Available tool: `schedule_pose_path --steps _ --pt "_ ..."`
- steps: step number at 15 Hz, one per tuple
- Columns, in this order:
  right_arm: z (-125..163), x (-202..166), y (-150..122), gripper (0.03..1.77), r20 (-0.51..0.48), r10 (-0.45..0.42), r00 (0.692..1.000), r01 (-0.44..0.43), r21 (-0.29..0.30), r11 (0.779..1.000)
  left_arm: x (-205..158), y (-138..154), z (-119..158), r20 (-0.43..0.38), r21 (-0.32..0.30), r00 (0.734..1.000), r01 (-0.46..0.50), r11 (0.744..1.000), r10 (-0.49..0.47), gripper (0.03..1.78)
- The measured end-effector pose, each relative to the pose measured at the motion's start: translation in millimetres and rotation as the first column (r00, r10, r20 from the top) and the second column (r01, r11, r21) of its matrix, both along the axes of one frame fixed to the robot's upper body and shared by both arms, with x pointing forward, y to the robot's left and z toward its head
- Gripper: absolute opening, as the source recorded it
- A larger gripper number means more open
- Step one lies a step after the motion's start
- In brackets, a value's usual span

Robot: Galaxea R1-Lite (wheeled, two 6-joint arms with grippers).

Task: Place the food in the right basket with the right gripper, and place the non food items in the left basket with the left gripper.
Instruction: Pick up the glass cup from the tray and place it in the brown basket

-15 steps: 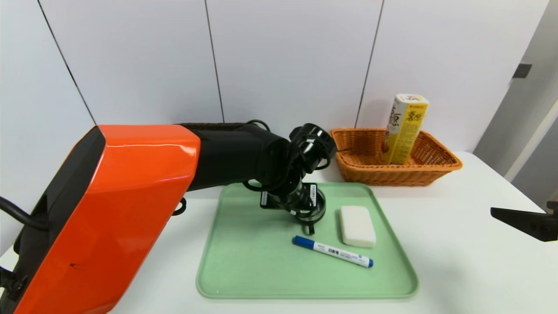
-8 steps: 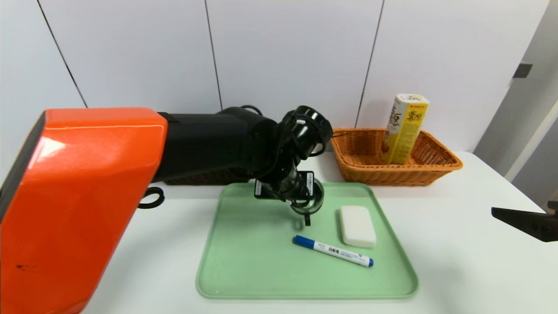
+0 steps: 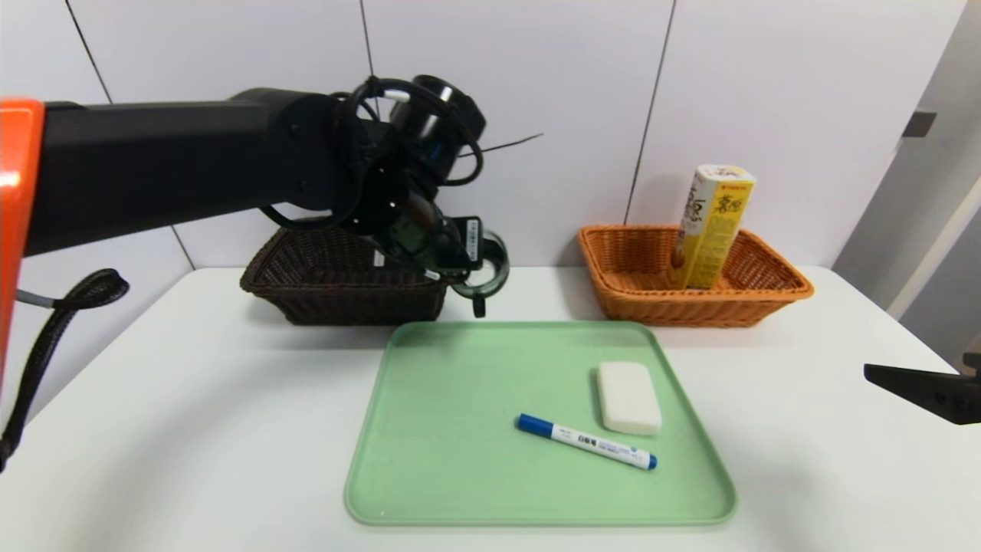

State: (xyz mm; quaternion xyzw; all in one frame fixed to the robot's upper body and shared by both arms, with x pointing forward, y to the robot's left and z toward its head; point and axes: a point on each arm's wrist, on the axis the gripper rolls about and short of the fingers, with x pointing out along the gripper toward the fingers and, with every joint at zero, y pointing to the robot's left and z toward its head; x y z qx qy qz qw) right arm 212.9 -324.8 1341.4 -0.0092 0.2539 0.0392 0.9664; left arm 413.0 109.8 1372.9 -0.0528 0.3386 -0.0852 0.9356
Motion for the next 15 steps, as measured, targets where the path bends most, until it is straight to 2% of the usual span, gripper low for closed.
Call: schedule_pose_path --steps 4,8,12,15 --pt "1.5 0.1 0.0 1.69 0.006 0.000 1.000 0.000 0.000 1.000 26.5 63.7 12.7 0.045 0.055 0.993 -0.116 0.992 0.113 0.11" --pt "2.9 -0.8 -0.1 1.69 0.013 0.001 1.000 -0.001 -0.001 1.000 56.9 116.6 8.2 0.082 0.087 0.973 -0.221 0.971 0.214 0.11" --pt "6.0 -4.1 -0.1 1.69 0.038 0.007 0.999 -0.007 0.004 1.000 81.0 139.1 -13.0 0.063 0.111 0.961 -0.276 0.955 0.271 0.11" --pt "10.2 -10.4 1.5 1.69 0.074 0.087 0.993 -0.091 0.045 0.995 94.5 143.4 -28.7 0.050 0.118 0.957 -0.290 0.950 0.286 0.11"
